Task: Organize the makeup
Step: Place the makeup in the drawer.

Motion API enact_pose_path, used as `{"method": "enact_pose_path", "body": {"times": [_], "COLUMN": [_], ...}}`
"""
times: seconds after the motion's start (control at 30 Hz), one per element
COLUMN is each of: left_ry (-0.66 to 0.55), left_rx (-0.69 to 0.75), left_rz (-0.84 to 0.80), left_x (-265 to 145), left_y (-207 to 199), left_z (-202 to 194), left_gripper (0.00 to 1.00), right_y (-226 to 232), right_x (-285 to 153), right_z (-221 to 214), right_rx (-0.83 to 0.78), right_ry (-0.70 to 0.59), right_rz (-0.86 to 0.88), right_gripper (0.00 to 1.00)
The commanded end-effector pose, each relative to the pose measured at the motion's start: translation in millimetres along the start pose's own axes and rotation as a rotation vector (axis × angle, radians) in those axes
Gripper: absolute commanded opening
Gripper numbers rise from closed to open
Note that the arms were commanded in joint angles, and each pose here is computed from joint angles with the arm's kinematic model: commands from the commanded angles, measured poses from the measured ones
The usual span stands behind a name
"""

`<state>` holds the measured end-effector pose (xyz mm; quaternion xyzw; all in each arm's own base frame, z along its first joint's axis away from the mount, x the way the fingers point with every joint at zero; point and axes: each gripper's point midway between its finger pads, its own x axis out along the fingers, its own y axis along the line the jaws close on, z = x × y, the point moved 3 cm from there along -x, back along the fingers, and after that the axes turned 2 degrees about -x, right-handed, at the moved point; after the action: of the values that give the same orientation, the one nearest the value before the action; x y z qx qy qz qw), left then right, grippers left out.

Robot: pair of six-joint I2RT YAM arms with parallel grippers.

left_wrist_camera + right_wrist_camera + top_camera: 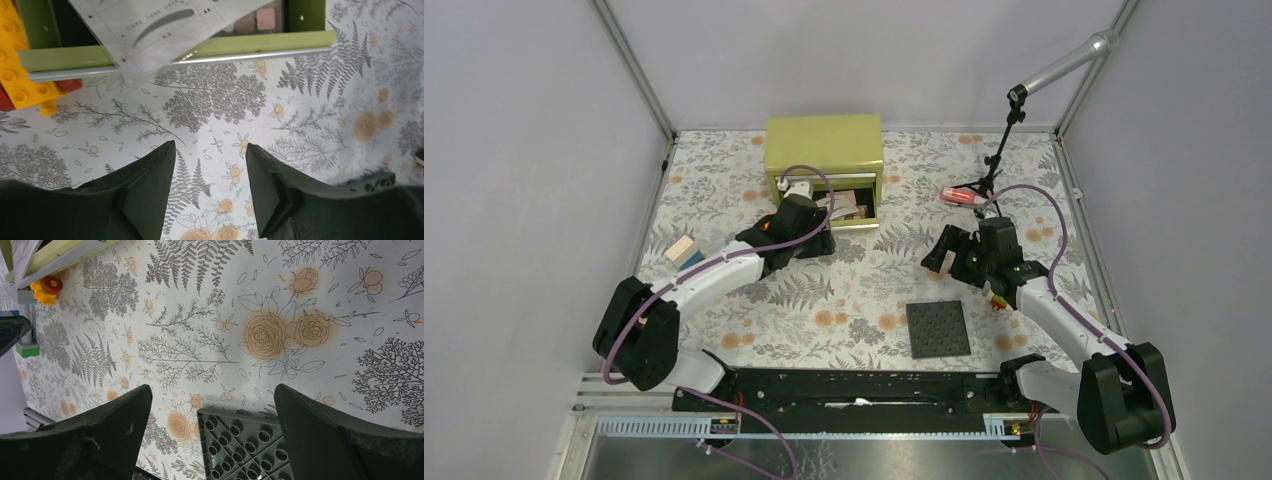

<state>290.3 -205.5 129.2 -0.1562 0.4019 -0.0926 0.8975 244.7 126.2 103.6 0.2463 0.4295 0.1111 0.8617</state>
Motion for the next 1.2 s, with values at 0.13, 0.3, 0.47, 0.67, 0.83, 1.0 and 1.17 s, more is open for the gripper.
{"method": "enact_pose_path", "body": {"times": [0.13, 0.3, 0.47, 0.67, 0.83, 1.0, 1.17], "left_ry": [-0.168, -0.164, -0.155, -0.164, -0.182, -0.197, -0.203], "left_rx": [-0.014, -0.016, -0.015, -0.013, -0.041, -0.048, -0.056], "left_rz": [0.042, 0.063, 0.057, 0.091, 0.120, 0.123, 0.128], "left_x": [10, 20, 25, 29, 34, 36, 37], "left_y": [0, 1, -1, 8, 23, 27, 31], "left_z": [33, 36, 37, 40, 48, 55, 60], "left_gripper": [0.57, 0.56, 0.56, 0.56, 0.55, 0.55, 0.55], "right_y": [4, 3, 3, 2, 2, 2, 3], "right_x": [0, -1, 0, 0, 0, -1, -2], "right_z": [5, 5, 5, 5, 4, 5, 6], "right_rx": [0.002, 0.001, 0.002, 0.002, -0.001, -0.006, -0.005], "right_ry": [-0.021, -0.022, -0.019, -0.020, -0.019, -0.021, -0.022], "right_rz": [0.022, 0.020, 0.018, 0.014, 0.017, 0.013, 0.016], "right_gripper": [1.00, 1.00, 1.00, 1.00, 1.00, 1.00, 1.00]}}
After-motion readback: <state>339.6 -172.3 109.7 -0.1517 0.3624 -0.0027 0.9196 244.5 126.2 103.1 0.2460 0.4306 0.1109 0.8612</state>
